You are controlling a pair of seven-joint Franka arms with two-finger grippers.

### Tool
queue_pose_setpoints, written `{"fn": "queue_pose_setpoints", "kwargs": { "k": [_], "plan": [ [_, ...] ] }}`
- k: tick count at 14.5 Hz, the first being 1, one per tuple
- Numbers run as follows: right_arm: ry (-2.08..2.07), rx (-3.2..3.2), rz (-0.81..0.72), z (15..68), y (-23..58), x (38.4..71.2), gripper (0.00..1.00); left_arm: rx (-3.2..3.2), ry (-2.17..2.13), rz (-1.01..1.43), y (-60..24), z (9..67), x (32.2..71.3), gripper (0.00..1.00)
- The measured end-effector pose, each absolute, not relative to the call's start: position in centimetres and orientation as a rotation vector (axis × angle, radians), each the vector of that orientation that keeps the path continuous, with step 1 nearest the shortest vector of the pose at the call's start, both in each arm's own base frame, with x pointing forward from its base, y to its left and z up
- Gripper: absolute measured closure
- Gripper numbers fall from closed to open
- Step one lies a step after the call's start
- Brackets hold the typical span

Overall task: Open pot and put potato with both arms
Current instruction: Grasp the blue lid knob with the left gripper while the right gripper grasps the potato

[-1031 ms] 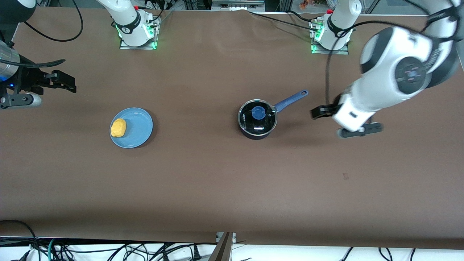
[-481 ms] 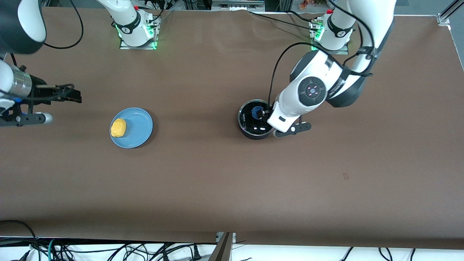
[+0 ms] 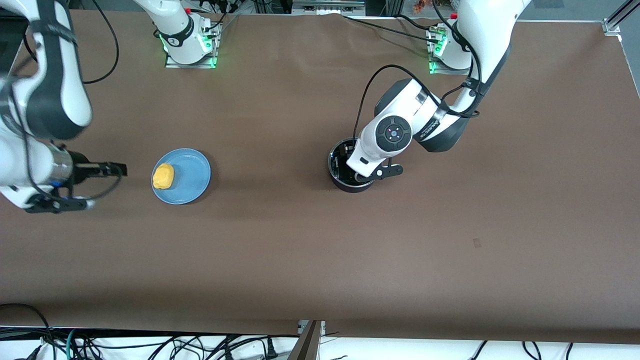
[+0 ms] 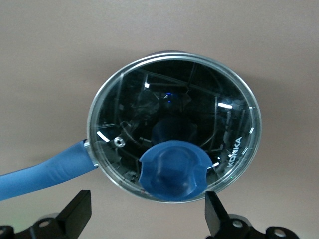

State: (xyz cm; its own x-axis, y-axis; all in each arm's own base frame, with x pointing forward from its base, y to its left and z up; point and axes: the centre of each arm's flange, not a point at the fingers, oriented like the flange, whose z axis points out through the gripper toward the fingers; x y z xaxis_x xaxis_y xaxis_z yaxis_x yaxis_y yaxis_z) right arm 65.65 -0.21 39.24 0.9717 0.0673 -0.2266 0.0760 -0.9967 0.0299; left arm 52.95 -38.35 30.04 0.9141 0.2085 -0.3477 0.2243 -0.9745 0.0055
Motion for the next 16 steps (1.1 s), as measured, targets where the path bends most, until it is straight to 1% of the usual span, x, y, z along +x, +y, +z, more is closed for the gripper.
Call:
{"fn": "queue_pose_setpoints", "kwargs": {
  "k": [2, 4, 10, 12, 13, 14, 15, 16],
  "plan": [
    [0.122, 3.085, -0.325, 34.3, -0.1, 65.5, 0.00, 3.023, 0.339, -0.527, -38.7, 29.9, 52.9, 0.00],
    [0.129, 3.087, -0.321, 30.9, 0.0, 64.7, 0.00, 3.018, 0.340, -0.519, -38.9, 29.6, 52.9, 0.00],
    [0.045, 3.090, -0.315, 23.7, 0.6, 61.4, 0.00, 3.008, 0.352, -0.530, -39.2, 27.8, 53.0, 0.00],
    [0.024, 3.093, -0.303, 21.7, 0.7, 60.4, 0.00, 3.000, 0.356, -0.510, -39.3, 27.8, 53.2, 0.13],
    [0.007, 3.093, -0.300, 20.8, 0.7, 59.9, 0.00, 2.998, 0.357, -0.504, -39.3, 27.8, 53.2, 0.14],
    [-0.008, 3.092, -0.303, 20.2, 0.7, 59.4, 0.00, 2.996, 0.358, -0.501, -39.3, 27.8, 53.3, 0.23],
    [-0.016, 3.091, -0.310, 19.8, 0.8, 59.1, 0.00, 2.996, 0.358, -0.500, -39.3, 27.9, 53.3, 0.30],
    [-0.021, 3.090, -0.317, 19.6, 0.8, 58.9, 0.00, 2.996, 0.358, -0.499, -39.3, 27.9, 53.3, 0.30]
  ]
}}
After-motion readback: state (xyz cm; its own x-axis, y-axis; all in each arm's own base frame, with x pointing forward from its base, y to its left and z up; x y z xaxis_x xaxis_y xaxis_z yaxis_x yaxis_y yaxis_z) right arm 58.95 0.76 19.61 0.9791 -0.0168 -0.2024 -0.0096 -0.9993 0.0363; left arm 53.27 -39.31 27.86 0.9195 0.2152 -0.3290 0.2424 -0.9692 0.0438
